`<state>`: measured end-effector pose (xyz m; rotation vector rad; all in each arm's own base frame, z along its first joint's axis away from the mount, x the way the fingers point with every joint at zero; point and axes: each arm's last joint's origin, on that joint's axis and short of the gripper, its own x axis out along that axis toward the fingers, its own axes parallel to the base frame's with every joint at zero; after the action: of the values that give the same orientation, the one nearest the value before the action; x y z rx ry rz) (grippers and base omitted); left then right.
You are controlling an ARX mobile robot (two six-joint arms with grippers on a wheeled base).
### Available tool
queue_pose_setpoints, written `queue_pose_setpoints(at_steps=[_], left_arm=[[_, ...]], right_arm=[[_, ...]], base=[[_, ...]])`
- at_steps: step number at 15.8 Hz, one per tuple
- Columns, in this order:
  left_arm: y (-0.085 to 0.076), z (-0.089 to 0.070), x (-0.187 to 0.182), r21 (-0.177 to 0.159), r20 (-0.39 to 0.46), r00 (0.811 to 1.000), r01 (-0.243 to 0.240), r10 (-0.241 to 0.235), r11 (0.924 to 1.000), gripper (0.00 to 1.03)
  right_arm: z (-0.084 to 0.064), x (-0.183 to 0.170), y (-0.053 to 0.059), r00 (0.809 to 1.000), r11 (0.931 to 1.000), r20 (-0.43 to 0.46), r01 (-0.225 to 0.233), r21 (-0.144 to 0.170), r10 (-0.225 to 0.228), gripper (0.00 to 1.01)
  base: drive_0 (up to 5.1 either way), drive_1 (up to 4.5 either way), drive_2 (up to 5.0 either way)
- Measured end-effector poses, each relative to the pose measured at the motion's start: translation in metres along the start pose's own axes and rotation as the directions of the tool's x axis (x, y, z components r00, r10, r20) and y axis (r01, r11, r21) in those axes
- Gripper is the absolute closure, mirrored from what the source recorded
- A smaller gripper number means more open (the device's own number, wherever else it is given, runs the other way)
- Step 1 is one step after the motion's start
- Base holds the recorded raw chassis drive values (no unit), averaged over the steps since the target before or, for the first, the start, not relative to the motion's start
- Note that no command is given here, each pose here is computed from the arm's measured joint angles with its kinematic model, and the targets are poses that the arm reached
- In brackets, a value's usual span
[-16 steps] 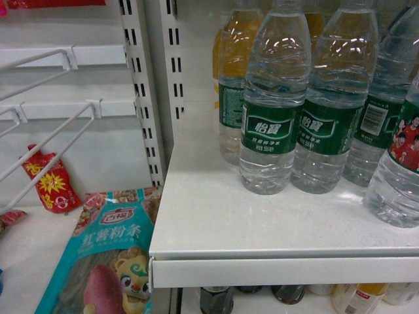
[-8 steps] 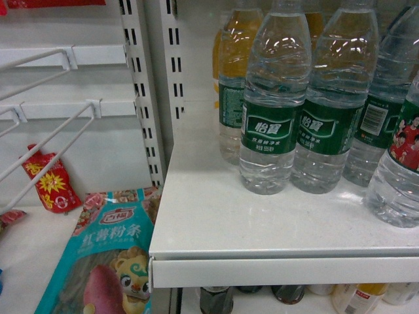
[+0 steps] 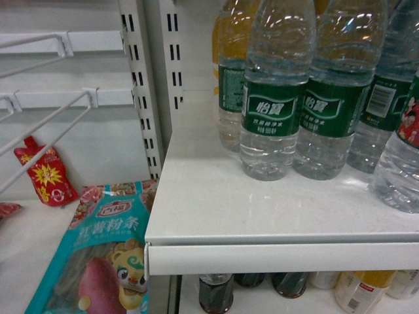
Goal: Move water from second to third shelf
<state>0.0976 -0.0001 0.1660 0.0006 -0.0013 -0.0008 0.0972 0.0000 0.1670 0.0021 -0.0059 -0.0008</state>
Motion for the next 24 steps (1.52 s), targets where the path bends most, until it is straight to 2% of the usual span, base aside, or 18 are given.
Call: queue_pose_setpoints(at_steps=[24], left_arm=[[0.0000, -0.0005, 0.0000, 0.000, -0.005, 1.000, 0.000, 0.000, 1.0000, 0.05]], right_arm=[[-0.0004, 0.0000, 0.0000, 1.000, 1.0000, -0.004, -0.001, -0.003, 0.001, 0.03]], base=[[0.0, 0.00, 0.0]])
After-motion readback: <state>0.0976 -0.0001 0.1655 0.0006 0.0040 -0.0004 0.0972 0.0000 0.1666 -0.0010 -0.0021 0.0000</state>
